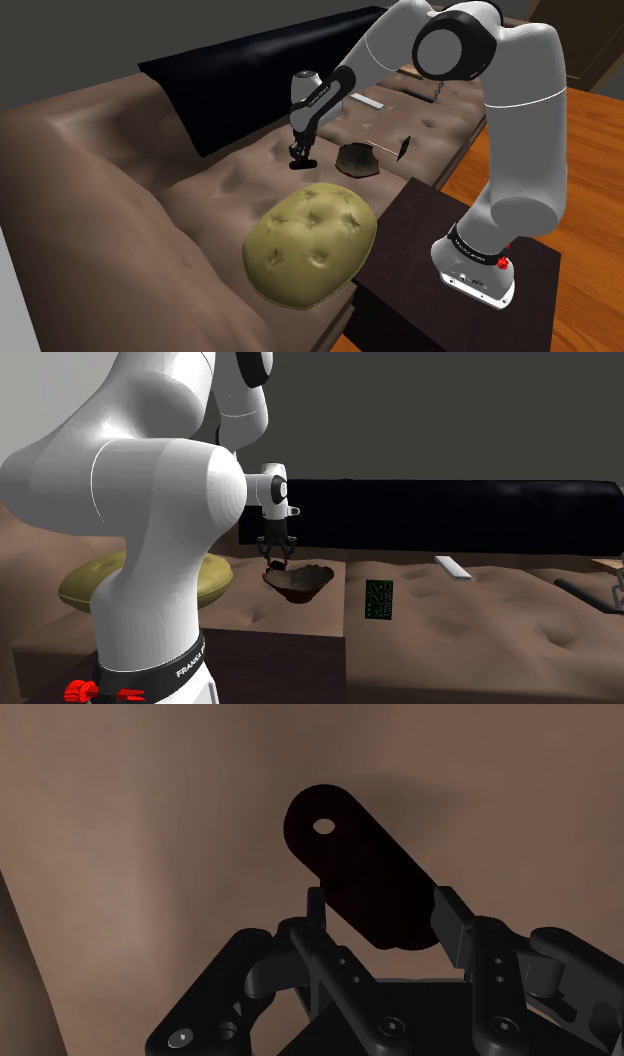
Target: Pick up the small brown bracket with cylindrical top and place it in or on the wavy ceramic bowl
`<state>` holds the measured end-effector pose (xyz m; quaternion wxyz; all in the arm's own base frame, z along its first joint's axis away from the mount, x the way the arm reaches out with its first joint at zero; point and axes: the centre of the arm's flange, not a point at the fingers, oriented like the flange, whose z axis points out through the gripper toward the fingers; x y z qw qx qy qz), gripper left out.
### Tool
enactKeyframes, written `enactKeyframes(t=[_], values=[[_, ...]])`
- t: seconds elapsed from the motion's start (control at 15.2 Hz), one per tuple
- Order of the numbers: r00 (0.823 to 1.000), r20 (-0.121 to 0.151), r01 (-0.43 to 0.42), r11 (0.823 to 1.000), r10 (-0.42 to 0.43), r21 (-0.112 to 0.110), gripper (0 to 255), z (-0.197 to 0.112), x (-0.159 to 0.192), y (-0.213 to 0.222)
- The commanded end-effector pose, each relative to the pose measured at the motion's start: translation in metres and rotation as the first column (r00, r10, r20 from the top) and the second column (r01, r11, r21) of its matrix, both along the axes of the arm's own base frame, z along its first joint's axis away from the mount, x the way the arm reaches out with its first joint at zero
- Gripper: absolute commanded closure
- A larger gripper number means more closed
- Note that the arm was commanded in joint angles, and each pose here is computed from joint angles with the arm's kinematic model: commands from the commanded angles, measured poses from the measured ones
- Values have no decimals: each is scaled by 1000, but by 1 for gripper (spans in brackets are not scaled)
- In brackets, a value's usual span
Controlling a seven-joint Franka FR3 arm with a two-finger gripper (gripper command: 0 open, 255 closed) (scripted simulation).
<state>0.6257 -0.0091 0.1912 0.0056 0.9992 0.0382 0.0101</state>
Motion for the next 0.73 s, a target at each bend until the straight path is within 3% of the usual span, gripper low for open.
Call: enactKeyframes(t=[0.0,0.66], values=[[1000,0,0,1000,0,0,255,0,0,0],[1000,0,0,1000,0,0,255,47,0,0]])
